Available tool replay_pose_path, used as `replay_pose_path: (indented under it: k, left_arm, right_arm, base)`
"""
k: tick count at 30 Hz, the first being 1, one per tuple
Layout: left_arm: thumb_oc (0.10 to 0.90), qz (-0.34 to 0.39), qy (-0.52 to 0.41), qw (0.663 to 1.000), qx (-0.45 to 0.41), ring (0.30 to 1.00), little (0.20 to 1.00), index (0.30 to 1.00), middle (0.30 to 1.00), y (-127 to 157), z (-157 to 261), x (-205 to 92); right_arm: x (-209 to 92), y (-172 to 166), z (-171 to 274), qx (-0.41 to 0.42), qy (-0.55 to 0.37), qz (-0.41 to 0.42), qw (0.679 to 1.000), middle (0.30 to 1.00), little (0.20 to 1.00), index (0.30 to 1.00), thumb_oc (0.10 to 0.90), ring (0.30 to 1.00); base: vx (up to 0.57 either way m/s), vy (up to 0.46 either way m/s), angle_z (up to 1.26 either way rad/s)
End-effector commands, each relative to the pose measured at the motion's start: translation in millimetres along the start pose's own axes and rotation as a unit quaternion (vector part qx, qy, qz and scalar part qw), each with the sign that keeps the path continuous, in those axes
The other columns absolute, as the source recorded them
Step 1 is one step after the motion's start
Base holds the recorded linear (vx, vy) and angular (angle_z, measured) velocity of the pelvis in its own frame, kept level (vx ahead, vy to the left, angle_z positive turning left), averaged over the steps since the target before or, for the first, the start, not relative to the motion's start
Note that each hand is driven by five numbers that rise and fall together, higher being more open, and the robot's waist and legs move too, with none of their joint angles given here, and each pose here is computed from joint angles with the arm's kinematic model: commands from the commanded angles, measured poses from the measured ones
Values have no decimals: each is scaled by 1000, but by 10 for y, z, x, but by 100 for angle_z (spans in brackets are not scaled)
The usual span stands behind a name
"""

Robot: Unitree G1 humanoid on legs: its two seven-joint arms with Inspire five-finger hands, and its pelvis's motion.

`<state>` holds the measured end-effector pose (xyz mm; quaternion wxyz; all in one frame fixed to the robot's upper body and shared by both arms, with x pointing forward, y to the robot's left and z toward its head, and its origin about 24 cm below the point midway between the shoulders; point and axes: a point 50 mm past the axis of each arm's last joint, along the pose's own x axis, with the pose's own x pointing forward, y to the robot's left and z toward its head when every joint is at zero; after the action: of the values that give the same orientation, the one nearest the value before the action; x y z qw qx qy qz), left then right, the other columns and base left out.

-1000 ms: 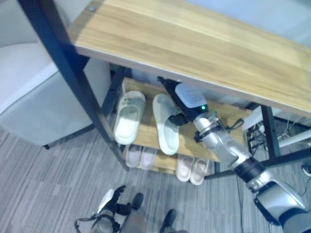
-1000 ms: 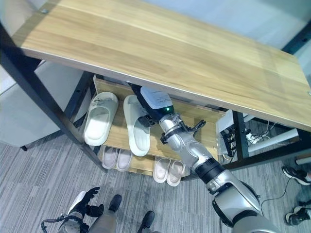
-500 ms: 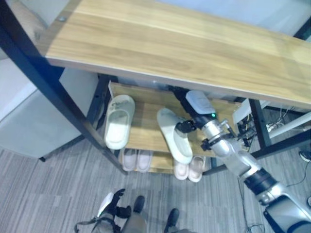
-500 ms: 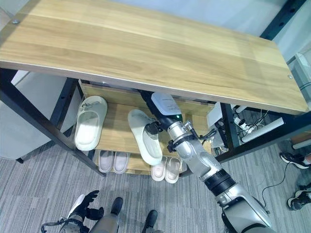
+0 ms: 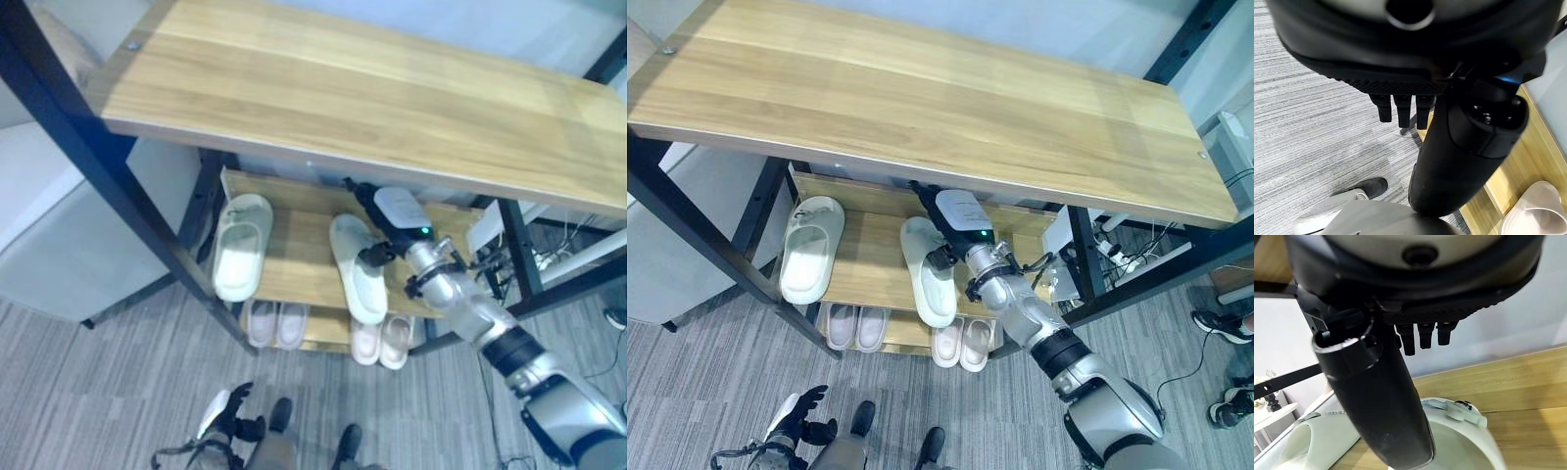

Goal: Arrange the slippers neatly on the shoe rack.

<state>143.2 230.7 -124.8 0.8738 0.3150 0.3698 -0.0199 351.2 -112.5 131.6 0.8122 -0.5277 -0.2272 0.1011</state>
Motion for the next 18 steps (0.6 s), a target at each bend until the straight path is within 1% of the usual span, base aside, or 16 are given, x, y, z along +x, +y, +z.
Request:
replay_pose_path:
  k: [1,14,18]
  left_arm:
    - [800,-34,-14,999,-8,900,900,900,900,-263,48,-48]
    - [800,-21,-7,1000,-9,900,900,900,900,-229,30,-37]
    - [800,-14,1,1000,-10,900,900,900,900,-205,-7,-36]
  right_arm:
    - [334,-530,239,-30,-56,-115,991,900,900,900,800,900]
    - [478,-547,390,-29,-69,-122,990,900,900,900,800,900]
    - [539,-502,304,-51,-45,-91,994,900,900,900,800,900]
  base:
    - [1,7,5]
    - [1,3,2]
    - [9,6,10]
